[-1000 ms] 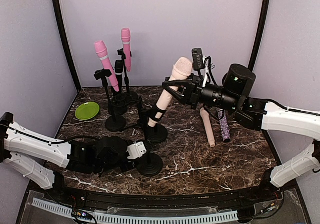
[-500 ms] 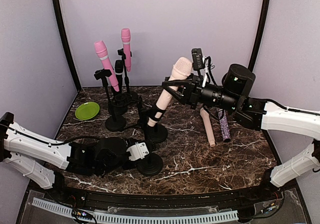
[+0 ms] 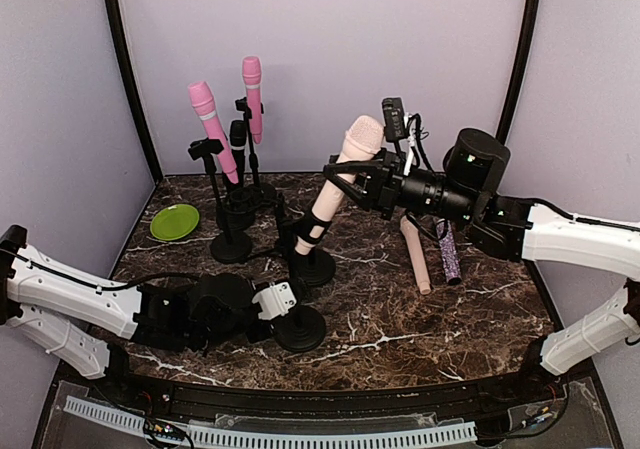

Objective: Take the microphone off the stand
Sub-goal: Unscrew the knob on the microphone stand, then adjust the microphone stand with the microphone at the center of the board, then hold the microphone stand with the microphone at the center of the board, then remove the microphone from the microphone stand.

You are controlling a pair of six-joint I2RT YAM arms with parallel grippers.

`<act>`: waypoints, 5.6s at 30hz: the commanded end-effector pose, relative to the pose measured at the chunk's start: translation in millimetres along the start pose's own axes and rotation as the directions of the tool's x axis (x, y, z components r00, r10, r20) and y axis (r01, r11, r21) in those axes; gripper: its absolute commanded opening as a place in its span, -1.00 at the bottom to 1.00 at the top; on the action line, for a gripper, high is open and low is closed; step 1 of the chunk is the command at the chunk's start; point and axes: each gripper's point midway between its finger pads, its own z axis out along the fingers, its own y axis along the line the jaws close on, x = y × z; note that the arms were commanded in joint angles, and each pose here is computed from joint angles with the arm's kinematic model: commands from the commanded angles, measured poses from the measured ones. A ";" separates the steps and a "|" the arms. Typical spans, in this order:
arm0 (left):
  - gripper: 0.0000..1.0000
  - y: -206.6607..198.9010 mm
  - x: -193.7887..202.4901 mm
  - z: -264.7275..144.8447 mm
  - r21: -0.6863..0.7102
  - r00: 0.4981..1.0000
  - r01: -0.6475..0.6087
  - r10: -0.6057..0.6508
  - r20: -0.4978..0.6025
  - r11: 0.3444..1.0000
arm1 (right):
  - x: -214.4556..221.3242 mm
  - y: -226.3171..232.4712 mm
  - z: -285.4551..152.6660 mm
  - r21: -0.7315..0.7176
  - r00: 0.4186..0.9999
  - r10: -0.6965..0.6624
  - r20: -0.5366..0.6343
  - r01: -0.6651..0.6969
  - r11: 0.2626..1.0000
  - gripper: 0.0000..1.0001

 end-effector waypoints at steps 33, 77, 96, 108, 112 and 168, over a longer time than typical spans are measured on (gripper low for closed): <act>0.57 44.9 -42.7 -55.7 0.388 0.775 0.537 -0.620 0.124 0.749 | 46.1 -11.7 -3.8 0.094 0.994 0.007 -0.107 0.003 0.996 0.55; -0.87 18.9 -37.2 -15.5 0.547 0.921 0.354 -0.386 -0.061 0.759 | 46.2 5.7 10.8 -0.062 0.996 0.040 -0.074 -0.045 0.997 -0.65; -1.00 11.4 -19.9 -8.0 0.526 0.939 0.300 -0.342 -0.019 0.795 | 18.8 -83.7 -10.7 0.436 0.956 0.287 0.059 -0.284 0.854 -0.77; -1.00 5.7 -20.1 -5.5 0.551 0.937 0.308 -0.346 -0.037 0.776 | -5.6 2.7 -2.4 -0.024 0.997 0.056 -0.044 -0.057 0.998 -0.69; -1.00 2.8 -20.7 -5.2 0.565 0.939 0.304 -0.342 -0.041 0.767 | -19.6 18.2 -15.7 -0.110 1.000 0.026 -0.004 -0.026 0.994 -0.69; -1.00 -26.4 2.7 11.9 0.572 0.964 0.265 -0.220 -0.147 0.777 | -25.5 -99.1 -25.3 0.365 0.962 0.272 -0.009 -0.250 0.897 -0.70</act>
